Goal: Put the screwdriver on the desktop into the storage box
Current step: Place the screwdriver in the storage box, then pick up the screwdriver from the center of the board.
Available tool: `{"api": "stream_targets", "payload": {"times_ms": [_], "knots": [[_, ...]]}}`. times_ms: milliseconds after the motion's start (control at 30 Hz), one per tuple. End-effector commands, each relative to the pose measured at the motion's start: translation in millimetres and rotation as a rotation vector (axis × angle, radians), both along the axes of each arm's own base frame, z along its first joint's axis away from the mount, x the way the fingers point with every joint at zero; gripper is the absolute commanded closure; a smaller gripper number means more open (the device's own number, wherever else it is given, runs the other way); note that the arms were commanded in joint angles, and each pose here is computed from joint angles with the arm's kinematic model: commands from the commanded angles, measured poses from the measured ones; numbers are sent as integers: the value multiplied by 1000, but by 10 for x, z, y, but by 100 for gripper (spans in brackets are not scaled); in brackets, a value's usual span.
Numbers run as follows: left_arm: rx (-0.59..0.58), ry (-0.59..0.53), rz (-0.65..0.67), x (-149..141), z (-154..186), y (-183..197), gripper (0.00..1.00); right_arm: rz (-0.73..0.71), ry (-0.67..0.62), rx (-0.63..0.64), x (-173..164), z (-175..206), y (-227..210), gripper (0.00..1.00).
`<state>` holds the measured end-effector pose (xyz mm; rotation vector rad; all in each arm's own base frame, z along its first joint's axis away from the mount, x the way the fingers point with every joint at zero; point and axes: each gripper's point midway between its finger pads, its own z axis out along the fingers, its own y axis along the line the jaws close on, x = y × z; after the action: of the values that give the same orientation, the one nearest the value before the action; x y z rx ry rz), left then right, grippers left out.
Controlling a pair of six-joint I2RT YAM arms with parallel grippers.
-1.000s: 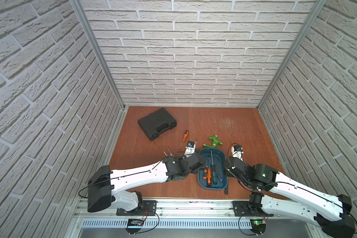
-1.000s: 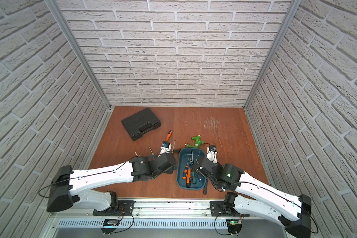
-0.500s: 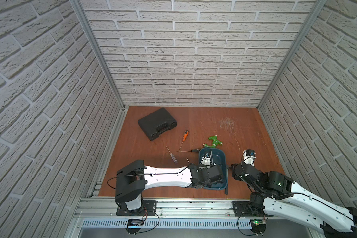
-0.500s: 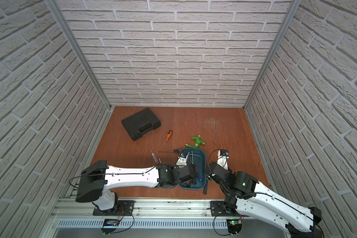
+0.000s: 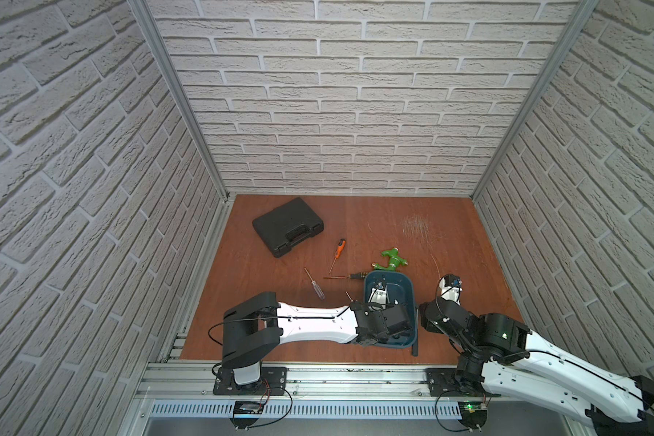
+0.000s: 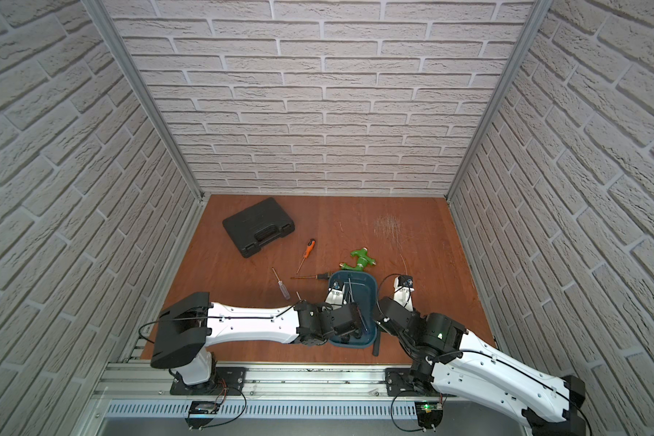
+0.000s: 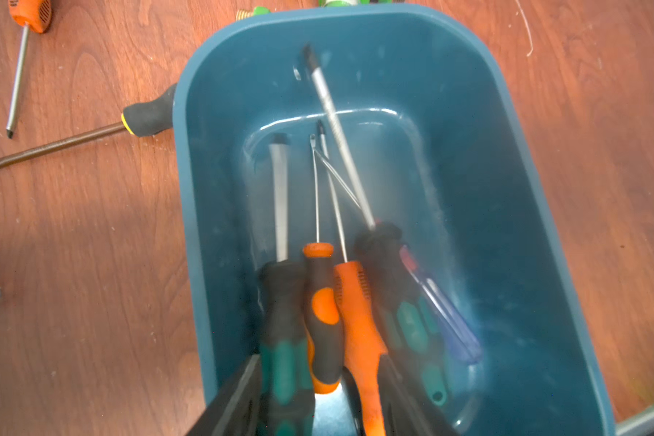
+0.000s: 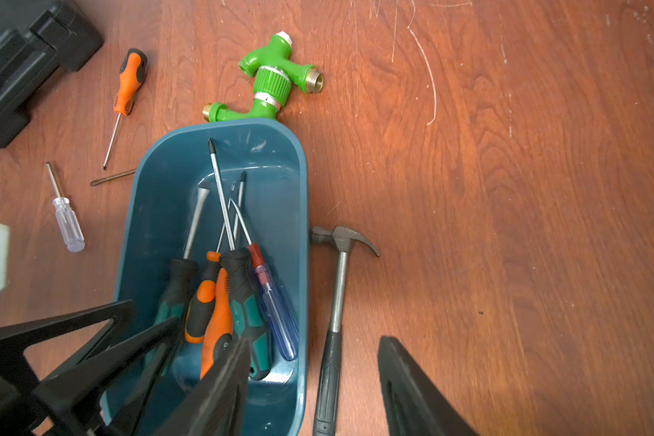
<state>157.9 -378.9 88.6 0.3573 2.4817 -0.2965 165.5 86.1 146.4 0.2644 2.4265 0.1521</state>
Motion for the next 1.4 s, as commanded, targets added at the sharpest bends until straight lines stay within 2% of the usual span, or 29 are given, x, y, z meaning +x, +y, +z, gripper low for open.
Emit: {"api": "stream_targets", "payload": {"times_ms": [0, 133, 267, 467, 700, 800, 1033, 1200, 1367], "knots": [[-81, -74, 37, 110, 339, 72, 42, 49, 0, 15, 75, -25, 197, 40], [-140, -211, 100, 273, 833, 415, 42, 118, 15, 9, 174, -2, 458, 40], [-138, -280, 227, 495, 1084, 1097, 44, 203, 67, -12, 271, -9, 787, 41], [-150, -228, 403, 591, 850, 2037, 46, 331, 116, 3, 466, -59, 1445, 42], [-99, -170, 624, 362, 534, 3001, 47, 507, 155, -38, 636, -89, 2353, 42], [-119, -173, 692, 223, 475, 3322, 47, 582, 186, -39, 685, -200, 2695, 42], [-189, -156, 774, 44, 305, 3630, 48, 652, 280, -49, 1037, -536, 3103, 45], [-199, -111, 784, 28, 227, 3631, 48, 668, 340, -120, 1327, -795, 3164, 49], [-204, -103, 775, 66, 221, 3596, 48, 682, 395, -138, 1419, -968, 3171, 50]]}}
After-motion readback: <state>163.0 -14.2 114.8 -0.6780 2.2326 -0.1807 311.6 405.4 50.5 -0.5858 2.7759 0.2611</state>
